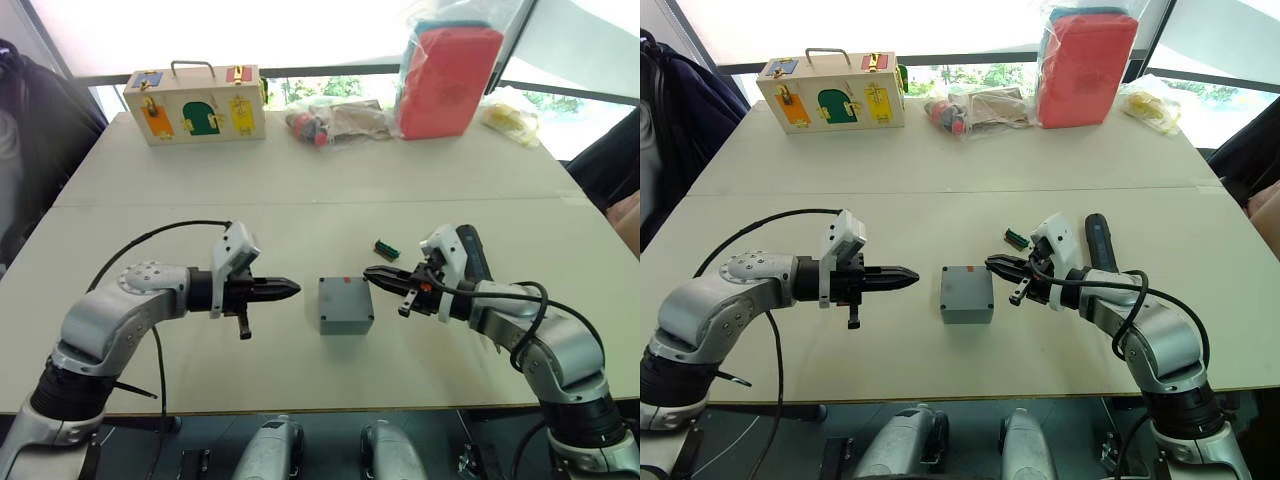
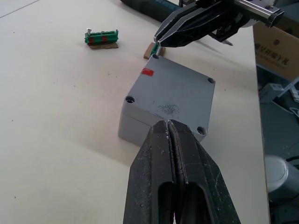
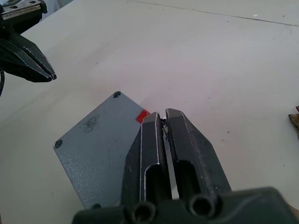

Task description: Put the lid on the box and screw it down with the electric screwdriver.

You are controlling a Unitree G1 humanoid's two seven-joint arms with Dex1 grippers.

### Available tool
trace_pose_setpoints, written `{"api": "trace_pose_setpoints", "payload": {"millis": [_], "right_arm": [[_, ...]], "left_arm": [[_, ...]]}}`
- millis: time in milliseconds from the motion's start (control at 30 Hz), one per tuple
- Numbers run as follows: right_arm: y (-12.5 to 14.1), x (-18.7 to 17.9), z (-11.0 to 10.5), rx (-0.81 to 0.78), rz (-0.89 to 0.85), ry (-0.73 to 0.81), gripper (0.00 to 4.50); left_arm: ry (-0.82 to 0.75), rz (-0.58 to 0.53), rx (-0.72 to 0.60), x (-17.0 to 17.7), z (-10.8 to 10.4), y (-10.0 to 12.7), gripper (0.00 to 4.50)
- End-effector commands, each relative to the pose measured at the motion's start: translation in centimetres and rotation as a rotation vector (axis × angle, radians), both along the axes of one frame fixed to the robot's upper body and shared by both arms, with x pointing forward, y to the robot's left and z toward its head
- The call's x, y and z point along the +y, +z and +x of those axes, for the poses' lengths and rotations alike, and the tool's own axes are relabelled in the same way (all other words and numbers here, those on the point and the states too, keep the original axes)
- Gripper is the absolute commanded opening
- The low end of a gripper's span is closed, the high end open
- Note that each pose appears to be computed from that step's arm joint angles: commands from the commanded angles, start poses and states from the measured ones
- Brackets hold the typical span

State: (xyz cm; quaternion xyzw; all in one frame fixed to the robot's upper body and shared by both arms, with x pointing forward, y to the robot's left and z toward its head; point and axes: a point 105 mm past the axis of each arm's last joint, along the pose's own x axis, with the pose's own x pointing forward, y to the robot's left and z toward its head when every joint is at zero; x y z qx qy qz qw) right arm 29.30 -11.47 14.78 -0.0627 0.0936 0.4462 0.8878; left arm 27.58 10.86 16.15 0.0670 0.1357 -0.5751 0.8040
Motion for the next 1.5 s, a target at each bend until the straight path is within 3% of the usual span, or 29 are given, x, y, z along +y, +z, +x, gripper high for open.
{"api": "trace_pose_setpoints", "payload": {"millis": [33, 667, 1233, 1500], "right_arm": [[1.7, -0.1, 0.1, -0.064, 0.019, 0.002, 0.10], [-0.1, -0.2, 0.3, -0.023, -0.009, -0.006, 0.10], [0.5, 0.6, -0.3, -0.021, 0.023, 0.034, 0.10], [-0.3, 0.1, 0.0, -0.011, -0.030, 0.013, 0.10]], "left_arm": [[-0.013, -0.007, -0.027, -0.1, -0.1, 0.4, 0.00], [-0.017, -0.008, -0.039, -0.7, -0.5, 1.1, 0.00], [-0.017, -0.010, -0.040, -1.0, -0.3, 1.4, 0.00], [-0.018, -0.014, -0.042, -1.2, -0.3, 1.3, 0.00]]}}
